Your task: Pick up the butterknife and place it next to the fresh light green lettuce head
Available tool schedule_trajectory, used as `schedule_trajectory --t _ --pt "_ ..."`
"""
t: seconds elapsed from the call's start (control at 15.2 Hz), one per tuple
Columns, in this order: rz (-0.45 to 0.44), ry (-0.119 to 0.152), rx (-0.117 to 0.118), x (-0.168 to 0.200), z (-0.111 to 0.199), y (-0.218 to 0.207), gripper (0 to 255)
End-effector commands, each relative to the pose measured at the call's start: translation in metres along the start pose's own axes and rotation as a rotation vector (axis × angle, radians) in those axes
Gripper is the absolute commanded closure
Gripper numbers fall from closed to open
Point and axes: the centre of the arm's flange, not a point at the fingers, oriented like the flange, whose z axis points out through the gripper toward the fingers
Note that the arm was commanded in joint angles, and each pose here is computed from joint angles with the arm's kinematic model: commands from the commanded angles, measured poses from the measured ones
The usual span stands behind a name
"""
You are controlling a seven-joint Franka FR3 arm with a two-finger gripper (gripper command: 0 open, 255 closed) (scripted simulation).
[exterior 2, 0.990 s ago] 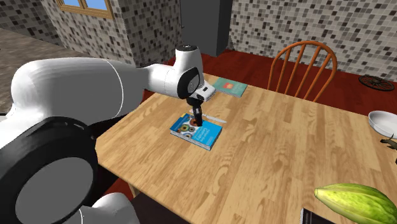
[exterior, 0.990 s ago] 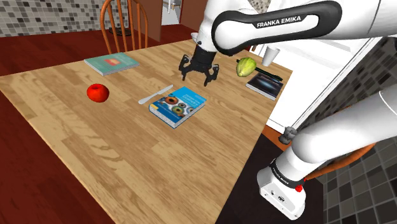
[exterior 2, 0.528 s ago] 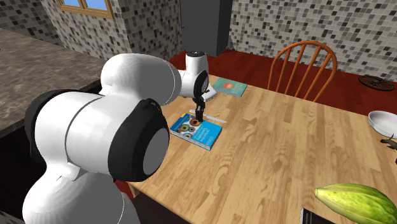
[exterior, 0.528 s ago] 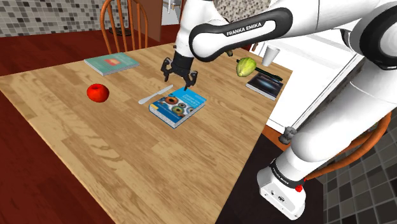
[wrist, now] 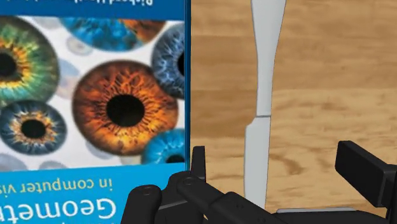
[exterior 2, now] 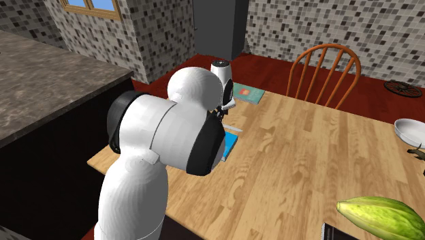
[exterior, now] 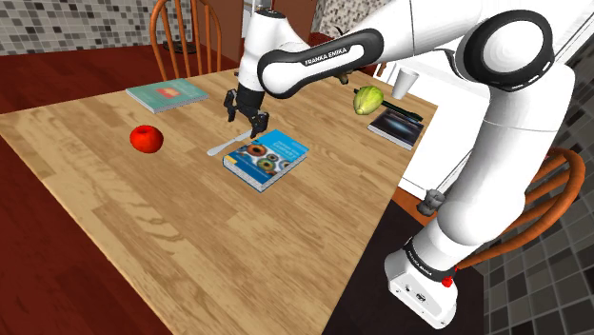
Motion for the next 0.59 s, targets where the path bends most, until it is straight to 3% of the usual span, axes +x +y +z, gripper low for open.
schedule_trajectory --t 0.0,0.53 --pt "0.011 0.000 0.001 0.001 0.010 -0.002 0" --pt "0.011 0.000 0.001 0.001 0.034 -0.002 0"
